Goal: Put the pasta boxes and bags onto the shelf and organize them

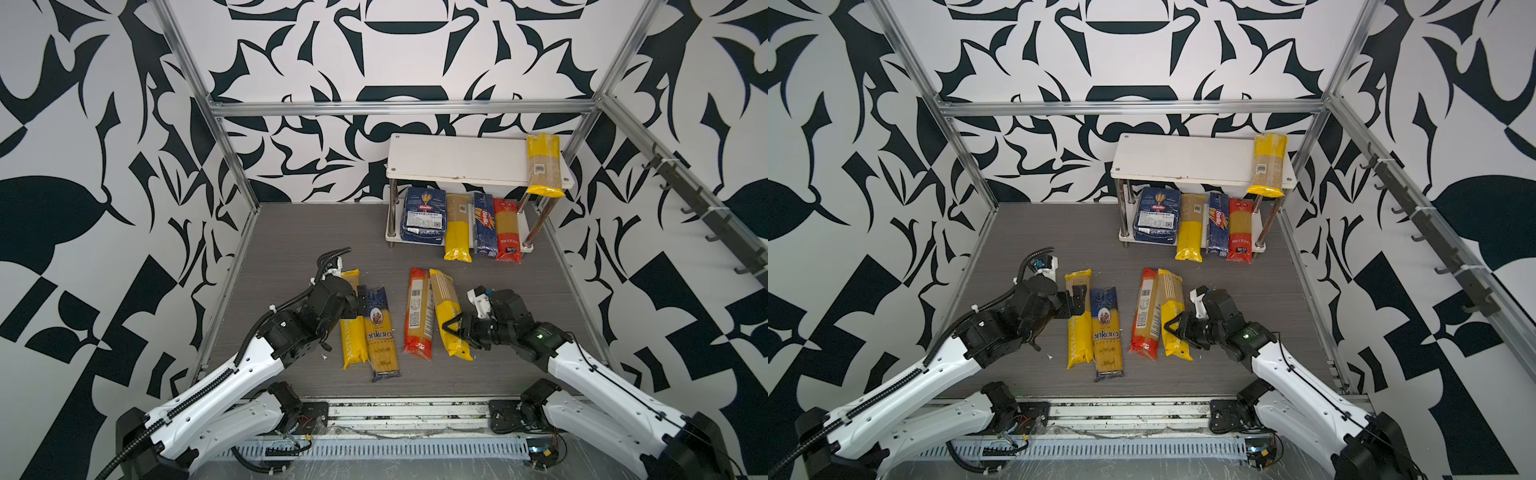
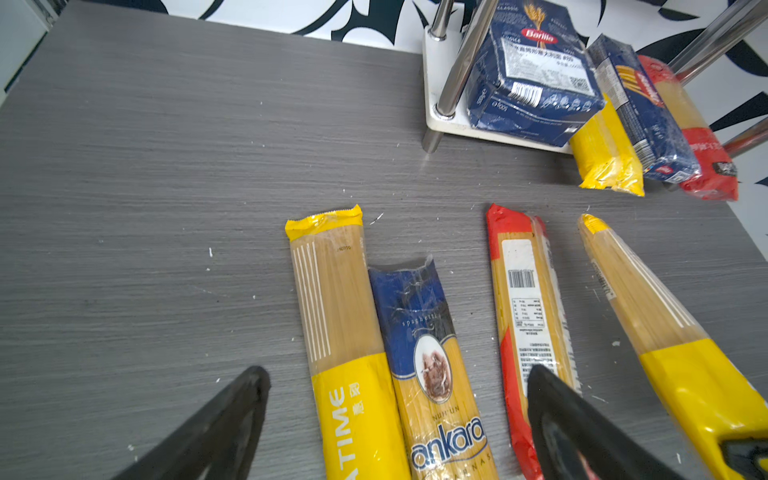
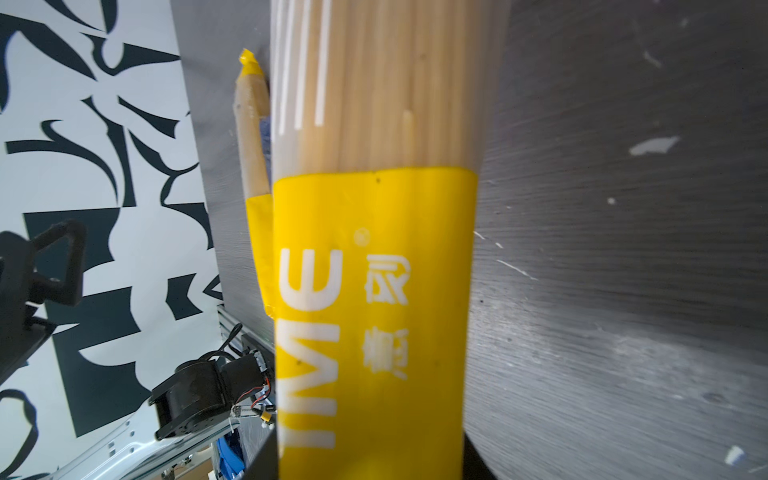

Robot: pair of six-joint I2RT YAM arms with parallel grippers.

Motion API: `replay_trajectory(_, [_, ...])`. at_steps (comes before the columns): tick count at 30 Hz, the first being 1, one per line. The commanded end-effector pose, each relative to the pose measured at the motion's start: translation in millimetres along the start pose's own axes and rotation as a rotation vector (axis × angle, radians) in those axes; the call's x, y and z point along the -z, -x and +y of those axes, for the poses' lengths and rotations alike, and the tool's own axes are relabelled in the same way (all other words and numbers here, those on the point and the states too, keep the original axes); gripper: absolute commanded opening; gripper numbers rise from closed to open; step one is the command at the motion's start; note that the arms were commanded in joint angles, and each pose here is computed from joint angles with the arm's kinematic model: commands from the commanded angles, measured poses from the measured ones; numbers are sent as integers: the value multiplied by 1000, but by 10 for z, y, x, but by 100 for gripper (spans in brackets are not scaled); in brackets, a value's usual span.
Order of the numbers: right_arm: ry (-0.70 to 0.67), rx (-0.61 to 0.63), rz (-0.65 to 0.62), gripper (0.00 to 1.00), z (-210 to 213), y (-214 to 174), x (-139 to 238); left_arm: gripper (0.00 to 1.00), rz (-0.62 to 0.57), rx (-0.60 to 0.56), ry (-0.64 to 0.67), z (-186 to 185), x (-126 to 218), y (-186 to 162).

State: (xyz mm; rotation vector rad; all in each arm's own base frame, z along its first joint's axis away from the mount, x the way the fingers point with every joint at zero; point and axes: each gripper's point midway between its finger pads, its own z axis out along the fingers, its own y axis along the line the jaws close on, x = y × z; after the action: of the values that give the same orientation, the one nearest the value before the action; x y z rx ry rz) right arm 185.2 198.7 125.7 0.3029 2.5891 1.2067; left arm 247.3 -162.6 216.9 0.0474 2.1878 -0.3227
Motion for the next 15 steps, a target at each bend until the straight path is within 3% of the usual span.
replay_trajectory(1, [171, 146, -94, 8, 609, 219, 256, 99, -8, -12, 4, -13, 57, 85])
replay_trajectory(15, [209, 179, -96, 8, 779, 189, 421, 99, -5, 22, -31, -28, 134, 76])
